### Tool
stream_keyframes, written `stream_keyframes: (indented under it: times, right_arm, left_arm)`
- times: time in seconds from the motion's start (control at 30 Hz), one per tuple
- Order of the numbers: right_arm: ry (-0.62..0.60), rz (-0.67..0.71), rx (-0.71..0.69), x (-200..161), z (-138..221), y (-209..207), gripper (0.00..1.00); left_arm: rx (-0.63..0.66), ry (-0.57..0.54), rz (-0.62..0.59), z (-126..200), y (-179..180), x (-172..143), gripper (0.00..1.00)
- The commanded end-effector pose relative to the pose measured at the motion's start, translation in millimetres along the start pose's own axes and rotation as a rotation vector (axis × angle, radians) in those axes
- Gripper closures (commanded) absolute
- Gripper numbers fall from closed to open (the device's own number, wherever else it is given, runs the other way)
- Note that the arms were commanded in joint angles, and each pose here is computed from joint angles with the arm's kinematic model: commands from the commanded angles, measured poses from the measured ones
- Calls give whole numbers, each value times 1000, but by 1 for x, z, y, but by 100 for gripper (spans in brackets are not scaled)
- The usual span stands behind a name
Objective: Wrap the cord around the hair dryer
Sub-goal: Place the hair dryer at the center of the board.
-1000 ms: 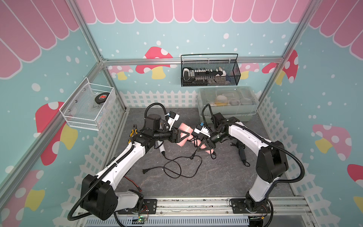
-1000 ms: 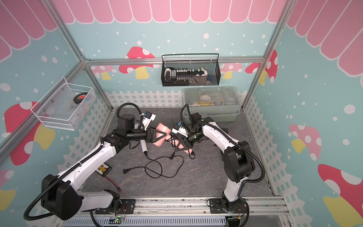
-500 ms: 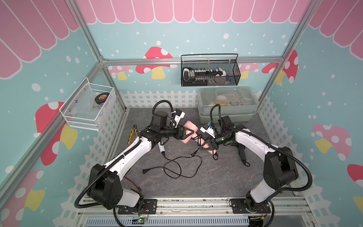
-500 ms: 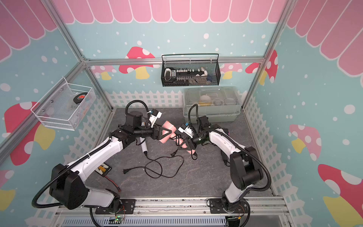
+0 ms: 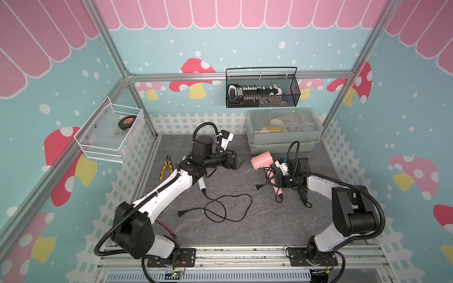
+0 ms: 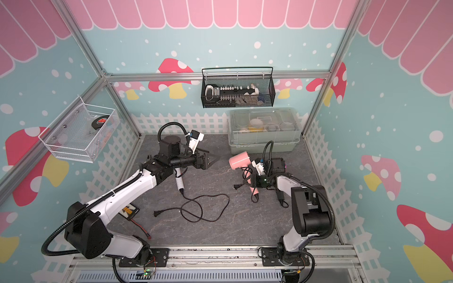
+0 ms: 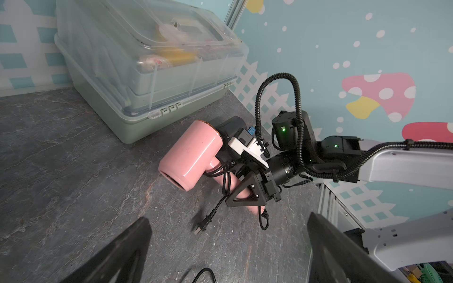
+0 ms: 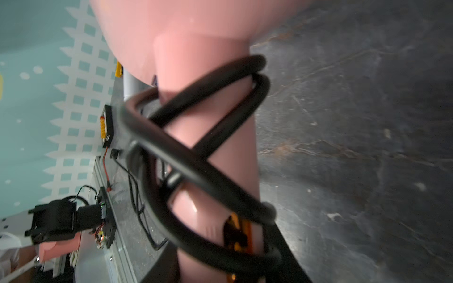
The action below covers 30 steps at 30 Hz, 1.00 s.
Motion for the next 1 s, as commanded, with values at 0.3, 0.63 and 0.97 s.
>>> stream_keyframes:
  times: [0.3,0.63,0.97]
  right_arm:
    - [68,-97,-52,-52,-10,-16,63]
    - [93,-75,-122,-70,9,-4,13]
    - [67,-50,-203,-56,37,12,4]
  left_arm:
    - [3,-36,-18,6,-4,5,1]
    - [-10,-30,-8,2,-3,4,1]
    - [37,-34,7,7,4,-4,1]
Point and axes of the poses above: each gripper's point midway between its finger pads, its own z axis back along the fingers, its own y axis along the line the jaws close on, x = y × z, the point moved 5 cm from there along z, back along the fingers, and after that the axes turned 7 degrees about z, right-handed, at the moved point
